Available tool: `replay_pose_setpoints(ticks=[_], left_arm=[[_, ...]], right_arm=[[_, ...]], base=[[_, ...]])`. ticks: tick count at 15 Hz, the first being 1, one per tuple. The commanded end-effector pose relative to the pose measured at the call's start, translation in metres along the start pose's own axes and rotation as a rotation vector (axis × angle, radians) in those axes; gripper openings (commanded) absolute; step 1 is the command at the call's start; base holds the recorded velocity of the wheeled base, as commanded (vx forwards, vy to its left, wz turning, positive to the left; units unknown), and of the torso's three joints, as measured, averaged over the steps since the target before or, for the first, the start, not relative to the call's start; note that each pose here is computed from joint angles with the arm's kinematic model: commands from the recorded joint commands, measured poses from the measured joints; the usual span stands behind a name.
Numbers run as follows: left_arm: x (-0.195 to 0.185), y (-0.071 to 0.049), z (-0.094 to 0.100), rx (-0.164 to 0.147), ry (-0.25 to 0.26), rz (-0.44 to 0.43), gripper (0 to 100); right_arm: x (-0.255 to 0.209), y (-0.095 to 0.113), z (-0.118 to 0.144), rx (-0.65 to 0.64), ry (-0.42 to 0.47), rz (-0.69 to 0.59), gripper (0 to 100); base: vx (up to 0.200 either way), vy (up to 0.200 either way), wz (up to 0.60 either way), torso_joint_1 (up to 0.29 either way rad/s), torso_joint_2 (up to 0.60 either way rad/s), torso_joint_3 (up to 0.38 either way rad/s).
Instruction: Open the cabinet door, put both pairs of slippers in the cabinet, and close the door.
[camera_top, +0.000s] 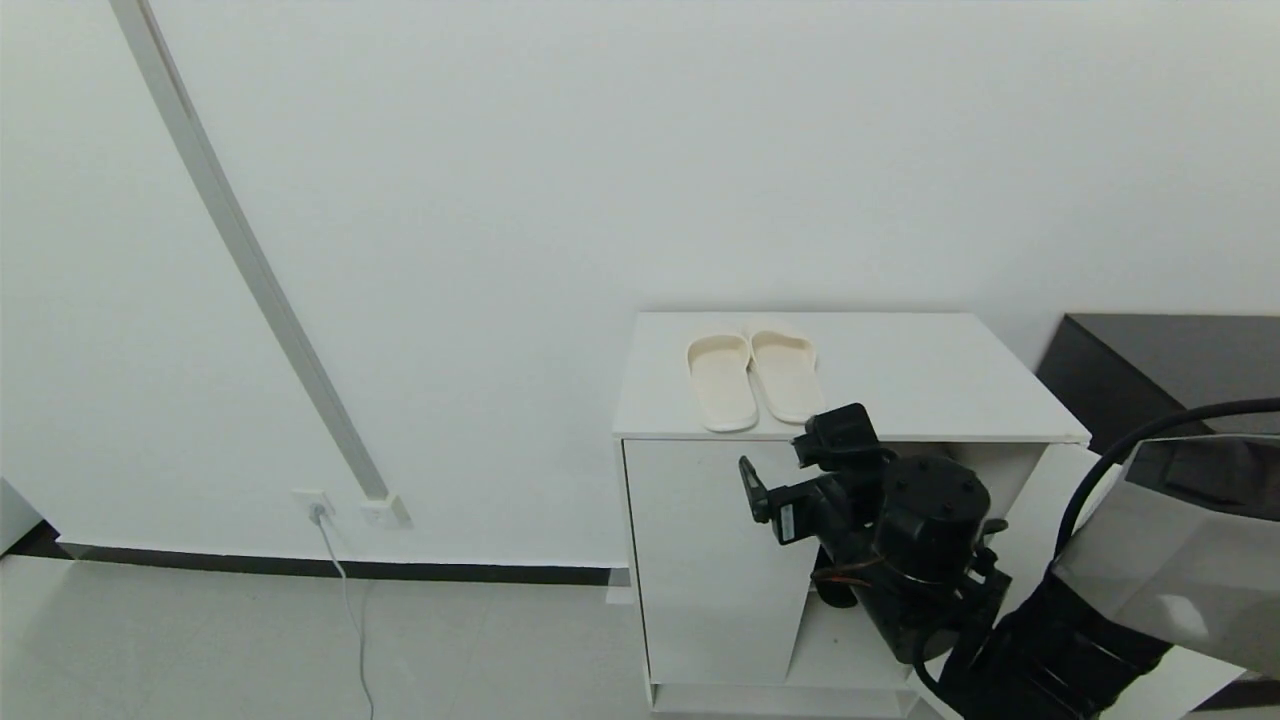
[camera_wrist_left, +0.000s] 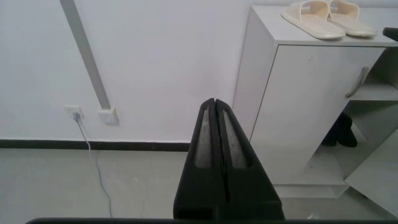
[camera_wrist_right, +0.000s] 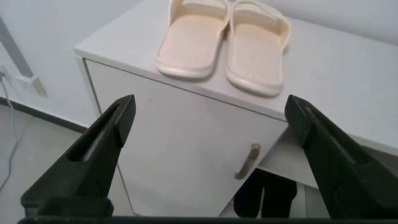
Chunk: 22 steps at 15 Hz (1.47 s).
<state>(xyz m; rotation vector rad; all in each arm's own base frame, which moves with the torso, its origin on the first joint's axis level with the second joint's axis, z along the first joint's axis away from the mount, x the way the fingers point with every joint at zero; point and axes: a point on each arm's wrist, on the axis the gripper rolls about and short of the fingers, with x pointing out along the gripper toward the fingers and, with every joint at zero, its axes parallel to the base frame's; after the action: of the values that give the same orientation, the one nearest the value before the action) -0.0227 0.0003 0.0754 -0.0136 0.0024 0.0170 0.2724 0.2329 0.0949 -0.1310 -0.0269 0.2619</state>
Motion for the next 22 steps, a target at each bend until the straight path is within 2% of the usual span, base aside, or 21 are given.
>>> replay_pose_setpoints(ticks=[1,3,5,6,8,15,19,22], left_arm=[[0.000,0.000,0.000,0.001,0.001,0.000,0],[0.000,0.000,0.000,0.001,-0.001,0.000,0],[0.000,0.000,0.000,0.003,0.001,-0.002,0],[0.000,0.000,0.000,0.003,0.001,-0.003,0],[0.000,0.000,0.000,0.003,-0.001,-0.003,0],[0.000,0.000,0.000,0.001,0.001,-0.002,0],[0.000,0.000,0.000,0.003,0.001,-0.003,0],[0.000,0.000,0.000,0.001,0.001,-0.003,0]], right_arm=[[0.013,-0.003,0.027,0.025,0.009,-0.009,100],[0.023,-0.002,0.060,0.083,0.068,-0.005,100],[0.027,-0.004,0.091,0.172,0.170,-0.015,100],[0.027,-0.004,0.102,0.204,0.219,-0.033,100],[0.028,-0.002,0.107,0.243,0.244,-0.065,100],[0.032,0.003,0.090,0.233,0.269,-0.069,100],[0.037,0.009,0.057,0.215,0.289,-0.070,100],[0.045,0.011,0.036,0.204,0.271,-0.074,100]], base=[[0.000,0.000,0.00,0.000,0.00,0.000],[0.000,0.000,0.00,0.000,0.00,0.000],[0.000,0.000,0.00,0.000,0.00,0.000],[0.000,0.000,0.00,0.000,0.00,0.000],[0.000,0.000,0.00,0.000,0.00,0.000],[0.171,0.000,0.00,0.001,0.00,0.002],[0.200,0.000,0.00,0.007,0.00,0.004],[0.200,0.000,0.00,-0.002,0.00,0.001]])
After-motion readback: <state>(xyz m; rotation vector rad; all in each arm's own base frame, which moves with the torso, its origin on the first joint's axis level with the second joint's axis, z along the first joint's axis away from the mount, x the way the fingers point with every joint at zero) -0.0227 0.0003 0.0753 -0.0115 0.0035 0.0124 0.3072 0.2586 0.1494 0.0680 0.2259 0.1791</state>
